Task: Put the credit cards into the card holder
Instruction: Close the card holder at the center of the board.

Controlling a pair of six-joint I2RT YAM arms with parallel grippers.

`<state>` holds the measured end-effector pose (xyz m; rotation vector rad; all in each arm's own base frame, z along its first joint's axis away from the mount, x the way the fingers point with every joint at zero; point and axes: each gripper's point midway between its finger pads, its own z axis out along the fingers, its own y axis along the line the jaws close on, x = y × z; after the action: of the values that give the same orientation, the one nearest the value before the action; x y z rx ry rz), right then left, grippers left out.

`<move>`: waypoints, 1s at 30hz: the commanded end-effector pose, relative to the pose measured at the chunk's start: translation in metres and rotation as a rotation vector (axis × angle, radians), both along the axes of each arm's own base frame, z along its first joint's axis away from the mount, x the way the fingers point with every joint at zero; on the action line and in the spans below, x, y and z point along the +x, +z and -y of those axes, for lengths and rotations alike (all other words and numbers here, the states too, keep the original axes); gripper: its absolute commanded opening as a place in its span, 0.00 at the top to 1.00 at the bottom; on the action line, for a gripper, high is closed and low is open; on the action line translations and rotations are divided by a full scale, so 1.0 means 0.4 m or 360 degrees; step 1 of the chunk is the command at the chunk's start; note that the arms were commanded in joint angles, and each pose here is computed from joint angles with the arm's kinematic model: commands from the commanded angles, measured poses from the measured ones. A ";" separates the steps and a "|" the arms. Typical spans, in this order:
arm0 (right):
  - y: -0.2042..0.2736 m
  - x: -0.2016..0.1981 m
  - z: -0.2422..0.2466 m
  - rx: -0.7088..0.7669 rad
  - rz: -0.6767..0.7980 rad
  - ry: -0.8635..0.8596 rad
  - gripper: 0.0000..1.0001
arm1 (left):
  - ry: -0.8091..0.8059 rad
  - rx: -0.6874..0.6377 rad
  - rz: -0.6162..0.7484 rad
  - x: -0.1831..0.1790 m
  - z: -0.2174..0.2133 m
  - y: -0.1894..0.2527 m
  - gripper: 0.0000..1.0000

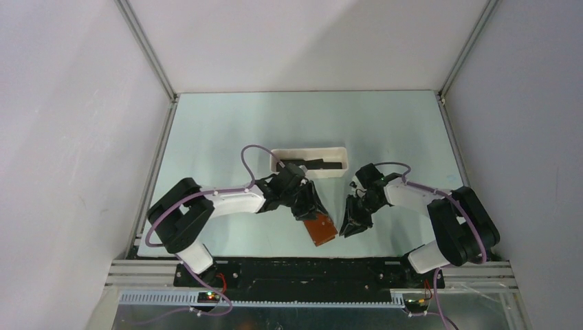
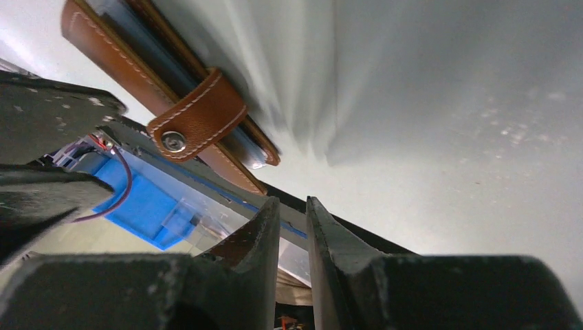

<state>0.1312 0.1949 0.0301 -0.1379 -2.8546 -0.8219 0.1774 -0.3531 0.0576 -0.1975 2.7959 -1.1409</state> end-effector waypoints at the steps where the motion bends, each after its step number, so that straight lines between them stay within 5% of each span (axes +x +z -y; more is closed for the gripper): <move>1: 0.016 0.016 -0.033 0.0094 0.0067 0.0018 0.75 | -0.0023 -0.0110 0.0030 0.011 0.056 0.042 0.50; 14: -0.006 0.018 -0.049 0.0081 0.0054 0.0026 0.75 | 0.0004 0.0069 -0.0067 -0.009 0.046 -0.007 0.65; 23: -0.004 0.016 -0.049 0.0078 0.0056 0.0029 0.75 | 0.0016 0.0115 -0.0057 -0.008 0.035 -0.021 0.98; 30: 0.005 0.026 -0.039 0.0084 0.0098 0.0024 0.75 | -0.0010 0.0138 -0.0006 -0.005 0.026 0.001 1.00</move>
<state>0.1352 0.2103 0.0266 -0.1047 -2.8547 -0.8738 0.1671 -0.3589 0.0384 -0.2353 2.8958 -1.0168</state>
